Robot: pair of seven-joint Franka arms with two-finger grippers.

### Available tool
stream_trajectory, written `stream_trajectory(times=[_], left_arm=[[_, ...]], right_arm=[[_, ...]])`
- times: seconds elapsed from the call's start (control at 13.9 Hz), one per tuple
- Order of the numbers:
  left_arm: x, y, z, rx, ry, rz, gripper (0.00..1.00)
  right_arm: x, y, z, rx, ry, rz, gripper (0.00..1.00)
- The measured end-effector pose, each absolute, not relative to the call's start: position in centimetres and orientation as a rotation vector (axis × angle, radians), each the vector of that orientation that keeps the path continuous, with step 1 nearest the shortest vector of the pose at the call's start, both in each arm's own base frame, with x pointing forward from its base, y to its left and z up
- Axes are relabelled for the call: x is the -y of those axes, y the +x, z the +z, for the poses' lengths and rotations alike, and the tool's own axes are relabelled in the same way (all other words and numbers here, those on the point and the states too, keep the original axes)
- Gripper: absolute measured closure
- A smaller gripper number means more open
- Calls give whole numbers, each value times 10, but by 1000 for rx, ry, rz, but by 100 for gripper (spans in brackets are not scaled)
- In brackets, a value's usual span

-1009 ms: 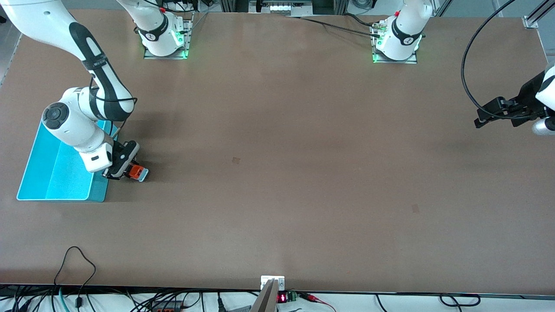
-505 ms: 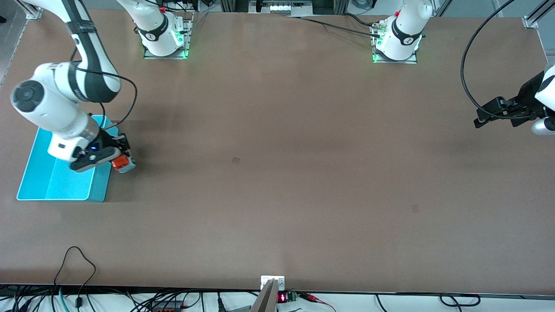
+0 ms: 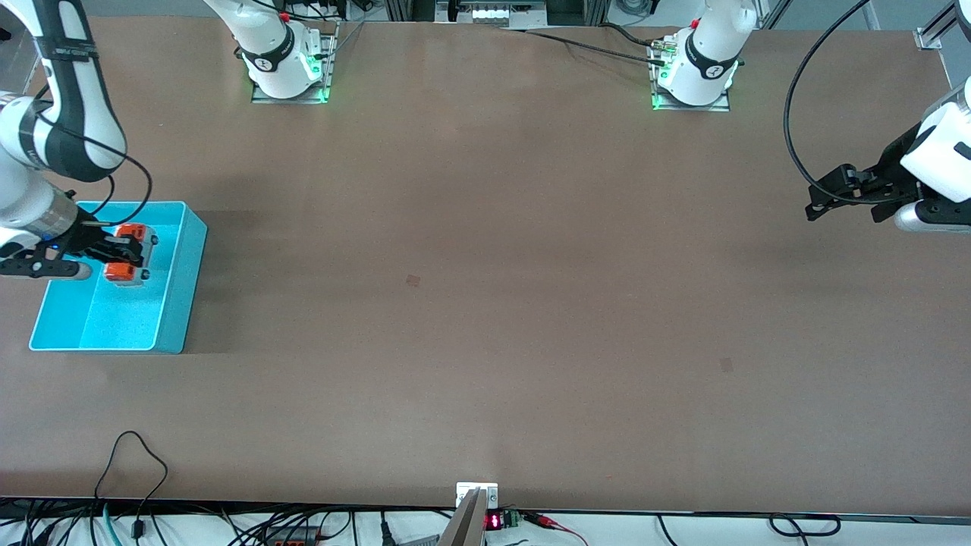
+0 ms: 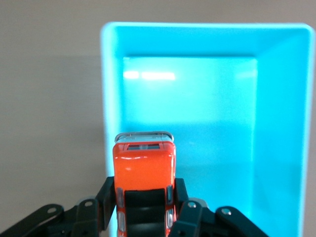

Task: Wind up bus and store in blue box
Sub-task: 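Lift the car with the right gripper and carry it over the box, then lower the car into the cyan box and open the right gripper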

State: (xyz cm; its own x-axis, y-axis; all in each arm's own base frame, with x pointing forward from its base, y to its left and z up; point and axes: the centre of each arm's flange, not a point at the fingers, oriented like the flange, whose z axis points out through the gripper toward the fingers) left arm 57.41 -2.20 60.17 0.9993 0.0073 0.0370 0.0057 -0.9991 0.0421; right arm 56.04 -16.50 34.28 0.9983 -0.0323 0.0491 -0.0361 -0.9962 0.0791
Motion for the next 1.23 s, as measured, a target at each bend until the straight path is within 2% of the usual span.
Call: stream_trajectory(times=[0.65, 0.94, 1.23], left_arm=[[23, 574, 602, -7, 3099, 60, 0], [23, 574, 602, -7, 3099, 60, 0], [23, 574, 602, -7, 3099, 60, 0]], right_arm=[[217, 552, 256, 126, 3065, -85, 48], [236, 546, 228, 99, 3062, -82, 48], [241, 544, 222, 96, 3062, -84, 48]])
